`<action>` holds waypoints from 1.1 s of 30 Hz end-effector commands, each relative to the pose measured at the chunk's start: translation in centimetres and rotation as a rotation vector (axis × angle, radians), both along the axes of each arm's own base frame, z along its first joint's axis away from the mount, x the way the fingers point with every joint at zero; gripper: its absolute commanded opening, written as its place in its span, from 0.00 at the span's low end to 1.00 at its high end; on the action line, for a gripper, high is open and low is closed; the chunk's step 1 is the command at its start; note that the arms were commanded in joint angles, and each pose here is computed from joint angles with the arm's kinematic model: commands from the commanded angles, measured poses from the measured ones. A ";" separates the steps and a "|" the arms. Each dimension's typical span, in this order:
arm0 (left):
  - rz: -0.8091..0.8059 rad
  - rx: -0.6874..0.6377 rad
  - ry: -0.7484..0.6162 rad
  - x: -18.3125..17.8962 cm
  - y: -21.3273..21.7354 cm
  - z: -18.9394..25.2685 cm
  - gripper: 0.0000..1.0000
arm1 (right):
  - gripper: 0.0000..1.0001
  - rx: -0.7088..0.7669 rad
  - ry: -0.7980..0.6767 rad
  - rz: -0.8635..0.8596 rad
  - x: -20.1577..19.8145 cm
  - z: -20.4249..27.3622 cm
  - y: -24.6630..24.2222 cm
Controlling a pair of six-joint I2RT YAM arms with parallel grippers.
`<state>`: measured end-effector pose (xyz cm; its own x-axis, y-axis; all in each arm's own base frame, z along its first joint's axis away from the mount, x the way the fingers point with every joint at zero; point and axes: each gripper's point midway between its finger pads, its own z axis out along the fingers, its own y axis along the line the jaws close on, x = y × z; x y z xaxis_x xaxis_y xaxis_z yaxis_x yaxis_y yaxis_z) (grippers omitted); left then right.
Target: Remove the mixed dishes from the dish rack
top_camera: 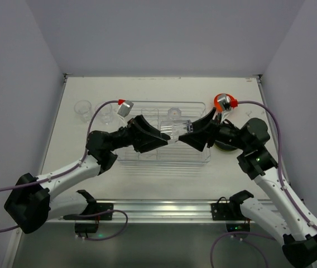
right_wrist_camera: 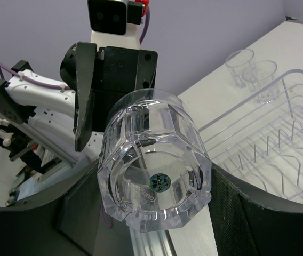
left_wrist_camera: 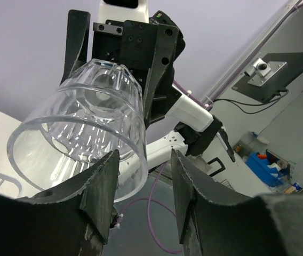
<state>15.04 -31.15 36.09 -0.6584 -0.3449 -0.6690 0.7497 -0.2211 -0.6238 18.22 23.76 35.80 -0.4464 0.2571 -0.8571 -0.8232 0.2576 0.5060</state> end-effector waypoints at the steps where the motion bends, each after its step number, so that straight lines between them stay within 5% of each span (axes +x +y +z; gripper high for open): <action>1: 0.008 -0.064 -0.061 -0.2 0.1 2.4 0.47 | 0.25 0.033 -0.073 0.029 -0.8 1.6 0.2; 4: 0.012 -0.060 -0.057 0.1 -0.1 2.3 0.43 | 0.25 0.022 -0.083 0.042 -1.1 1.7 0.4; 9: 0.017 -0.058 -0.060 0.2 -0.1 2.1 0.05 | 0.25 0.003 -0.099 0.016 -1.1 1.6 0.3; 13: 0.038 -0.040 -0.054 0.6 -0.2 1.7 0.00 | 0.30 -0.003 -0.104 0.001 -1.0 1.3 0.2; 16: 0.071 -0.006 -0.049 1.1 -0.3 1.2 0.00 | 0.70 -0.004 -0.090 -0.037 -0.4 0.8 -0.1; 17: 0.092 0.028 -0.049 1.4 -0.4 0.8 0.00 | 0.98 -0.010 -0.084 -0.047 -0.1 0.6 -0.1; 28: 0.494 0.391 -0.101 7.0 2.1 -1.8 0.00 | 0.99 -0.137 -0.017 -0.251 2.7 -2.2 -2.1; 33: 0.684 0.655 -0.027 9.5 5.4 -5.1 0.00 | 0.99 -0.205 0.024 -0.305 3.6 -3.7 -2.8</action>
